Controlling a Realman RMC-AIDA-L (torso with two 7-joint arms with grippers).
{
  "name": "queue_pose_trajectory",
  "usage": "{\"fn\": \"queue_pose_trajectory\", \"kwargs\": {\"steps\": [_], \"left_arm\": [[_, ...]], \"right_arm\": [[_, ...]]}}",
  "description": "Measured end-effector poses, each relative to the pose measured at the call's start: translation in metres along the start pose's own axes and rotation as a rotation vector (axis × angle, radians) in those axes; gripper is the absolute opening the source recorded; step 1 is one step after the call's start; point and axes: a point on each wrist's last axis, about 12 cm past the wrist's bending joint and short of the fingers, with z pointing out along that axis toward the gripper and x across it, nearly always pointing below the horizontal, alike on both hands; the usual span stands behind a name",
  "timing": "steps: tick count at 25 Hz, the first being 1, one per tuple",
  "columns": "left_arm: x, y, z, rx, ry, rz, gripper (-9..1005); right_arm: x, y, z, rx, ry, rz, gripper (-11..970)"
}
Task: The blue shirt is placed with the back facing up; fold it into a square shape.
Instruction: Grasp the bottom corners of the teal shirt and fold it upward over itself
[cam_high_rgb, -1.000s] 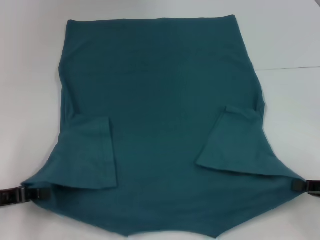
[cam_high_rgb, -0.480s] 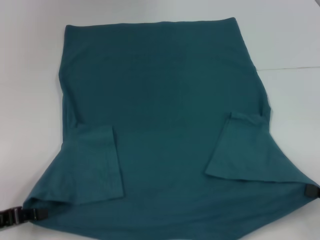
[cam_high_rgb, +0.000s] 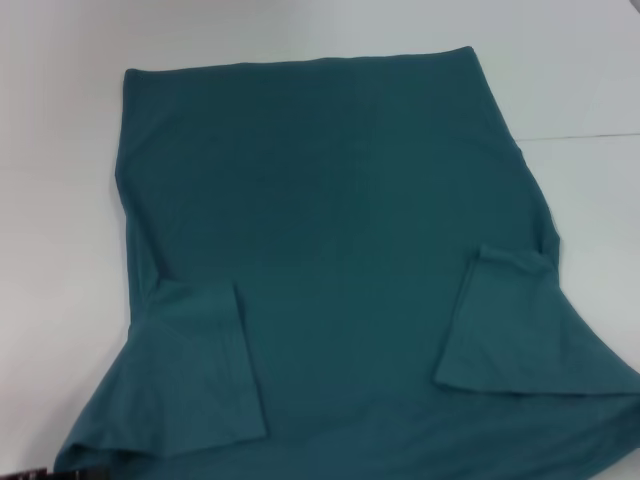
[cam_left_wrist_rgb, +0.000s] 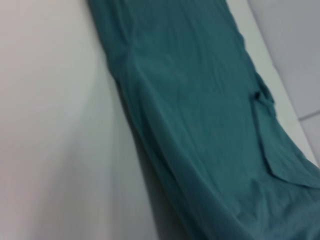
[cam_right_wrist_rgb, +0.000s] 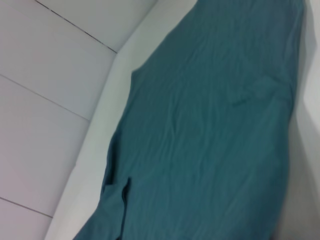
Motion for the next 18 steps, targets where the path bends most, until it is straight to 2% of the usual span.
{"fn": "queue_pose_trajectory", "kwargs": {"steps": [13, 18], "left_arm": [[0.02, -0.006, -0.005, 0.076, 0.051, 0.03, 17], [0.014, -0.008, -0.003, 0.084, 0.042, 0.045, 17]], "right_arm": [[0.03, -0.001, -0.034, 0.005, -0.087, 0.018, 63], [0.029, -0.002, -0.044, 0.018, -0.141, 0.025, 65]]}}
